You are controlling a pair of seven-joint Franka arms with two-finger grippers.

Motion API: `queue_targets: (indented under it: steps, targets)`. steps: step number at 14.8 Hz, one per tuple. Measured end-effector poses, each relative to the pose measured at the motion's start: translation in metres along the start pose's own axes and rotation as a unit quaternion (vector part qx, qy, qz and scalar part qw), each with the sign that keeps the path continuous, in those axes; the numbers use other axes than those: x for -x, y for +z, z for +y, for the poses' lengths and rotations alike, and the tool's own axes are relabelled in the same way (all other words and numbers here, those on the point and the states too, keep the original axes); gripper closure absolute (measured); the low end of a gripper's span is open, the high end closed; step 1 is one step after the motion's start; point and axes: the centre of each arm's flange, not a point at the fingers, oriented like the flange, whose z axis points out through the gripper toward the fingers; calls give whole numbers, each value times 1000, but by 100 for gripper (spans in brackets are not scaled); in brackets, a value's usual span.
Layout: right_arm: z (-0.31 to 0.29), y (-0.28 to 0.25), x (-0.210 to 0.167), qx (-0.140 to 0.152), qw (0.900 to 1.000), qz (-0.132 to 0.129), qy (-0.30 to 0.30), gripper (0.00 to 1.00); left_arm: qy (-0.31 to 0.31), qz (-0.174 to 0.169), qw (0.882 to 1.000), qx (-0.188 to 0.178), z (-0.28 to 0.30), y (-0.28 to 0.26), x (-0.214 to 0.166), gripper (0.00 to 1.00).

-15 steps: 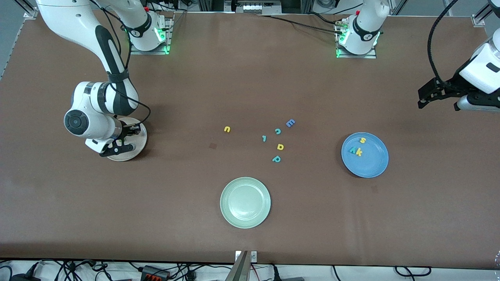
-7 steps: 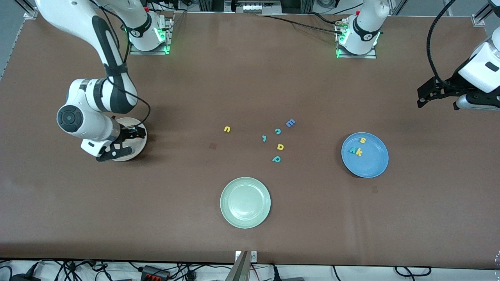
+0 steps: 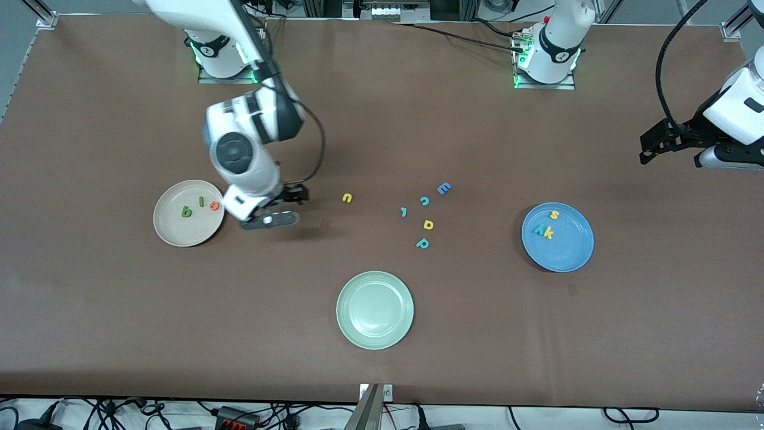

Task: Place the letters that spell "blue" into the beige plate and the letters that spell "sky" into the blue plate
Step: 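Release the orange e and reach the right gripper to the yellow u, then grasp the yellow u with the right gripper and lift it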

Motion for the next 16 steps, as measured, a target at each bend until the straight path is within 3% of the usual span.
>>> queue_targets:
  steps: [4,11,13,16]
  targets:
    - [-72,37,21,-11,998,9,59,0,2,-7,1000,0,1,1,1,0]
    - [-111,73,27,-12,993,22,116,0,3,-8,1000,0,2,1,2,0]
    - [-112,79,25,-18,992,15,127,12,3,-8,1000,0,2,1,2,0]
    - [-118,90,29,-14,992,9,125,18,3,-8,1000,0,2,1,2,0]
